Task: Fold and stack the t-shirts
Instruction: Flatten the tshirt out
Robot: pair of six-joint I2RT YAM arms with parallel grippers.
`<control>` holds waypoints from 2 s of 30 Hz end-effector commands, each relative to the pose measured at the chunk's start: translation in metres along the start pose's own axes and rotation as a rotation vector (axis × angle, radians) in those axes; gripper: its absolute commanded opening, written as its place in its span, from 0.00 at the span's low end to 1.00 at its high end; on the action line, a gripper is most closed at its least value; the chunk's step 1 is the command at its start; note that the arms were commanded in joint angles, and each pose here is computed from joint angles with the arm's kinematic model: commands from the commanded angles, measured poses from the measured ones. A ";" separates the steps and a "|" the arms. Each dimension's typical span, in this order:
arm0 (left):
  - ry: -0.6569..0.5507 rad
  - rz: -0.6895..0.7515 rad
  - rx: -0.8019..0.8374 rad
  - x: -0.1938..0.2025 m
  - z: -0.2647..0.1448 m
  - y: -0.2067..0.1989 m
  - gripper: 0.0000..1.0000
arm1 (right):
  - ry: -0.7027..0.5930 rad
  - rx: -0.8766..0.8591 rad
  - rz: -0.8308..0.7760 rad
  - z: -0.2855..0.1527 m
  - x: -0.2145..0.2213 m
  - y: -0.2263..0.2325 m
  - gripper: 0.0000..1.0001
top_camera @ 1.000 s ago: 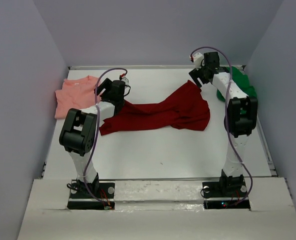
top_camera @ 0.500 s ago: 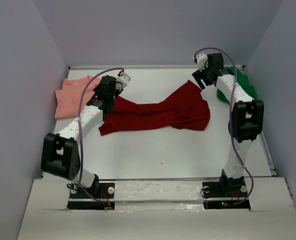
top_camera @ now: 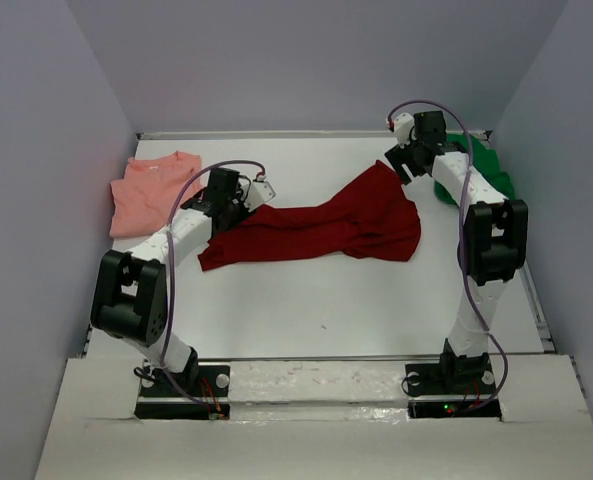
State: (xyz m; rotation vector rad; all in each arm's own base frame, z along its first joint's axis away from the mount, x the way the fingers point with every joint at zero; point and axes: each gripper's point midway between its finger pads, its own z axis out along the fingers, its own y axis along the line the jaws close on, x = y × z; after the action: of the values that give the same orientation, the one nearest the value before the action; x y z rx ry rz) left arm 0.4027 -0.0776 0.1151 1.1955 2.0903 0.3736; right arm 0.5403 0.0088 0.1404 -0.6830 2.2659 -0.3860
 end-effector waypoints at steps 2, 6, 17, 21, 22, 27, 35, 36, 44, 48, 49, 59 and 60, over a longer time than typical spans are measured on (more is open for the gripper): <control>0.019 0.061 0.068 0.003 0.010 -0.008 0.51 | -0.064 0.060 0.018 -0.018 -0.016 -0.020 0.86; 0.045 0.074 0.083 0.007 0.020 -0.011 0.50 | -0.050 0.063 0.012 -0.015 -0.012 -0.020 0.86; 0.104 0.096 0.042 0.023 0.031 -0.012 0.49 | -0.026 0.054 -0.004 -0.007 -0.005 -0.015 0.86; 0.120 0.104 -0.002 0.028 0.034 -0.007 0.49 | -0.025 0.048 -0.001 -0.005 -0.004 -0.013 0.86; 0.122 0.101 -0.031 0.029 0.036 -0.004 0.49 | -0.021 0.047 -0.002 -0.004 -0.003 -0.013 0.86; 0.140 0.105 -0.021 0.034 0.044 -0.008 0.48 | -0.019 0.053 -0.009 -0.005 -0.003 -0.014 0.86; 0.157 0.115 -0.025 0.039 0.052 -0.009 0.42 | -0.009 0.053 -0.018 -0.003 0.001 -0.013 0.86; 0.157 0.116 -0.029 0.039 0.053 -0.008 0.41 | -0.010 0.051 -0.017 -0.003 0.000 -0.013 0.86; 0.175 0.095 -0.168 0.042 0.052 0.013 0.41 | -0.011 0.041 -0.021 -0.004 0.002 -0.010 0.86; 0.170 0.086 -0.215 0.039 0.051 0.021 0.39 | -0.012 0.040 -0.024 -0.005 0.002 -0.010 0.86; 0.167 0.081 -0.225 0.039 0.051 0.023 0.30 | -0.011 0.040 -0.024 -0.005 0.002 -0.010 0.86; 0.162 0.044 -0.273 0.032 0.046 0.034 0.00 | -0.004 0.032 -0.036 -0.007 0.007 -0.007 0.86; 0.156 0.041 -0.270 0.030 0.046 0.035 0.00 | 0.002 0.026 -0.039 -0.008 0.010 -0.006 0.86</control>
State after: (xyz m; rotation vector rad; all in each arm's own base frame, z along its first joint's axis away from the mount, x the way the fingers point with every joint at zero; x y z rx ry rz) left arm 0.4372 -0.0384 0.0692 1.1511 2.0985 0.7398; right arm 0.5292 0.0030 0.1186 -0.7348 2.3070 -0.4182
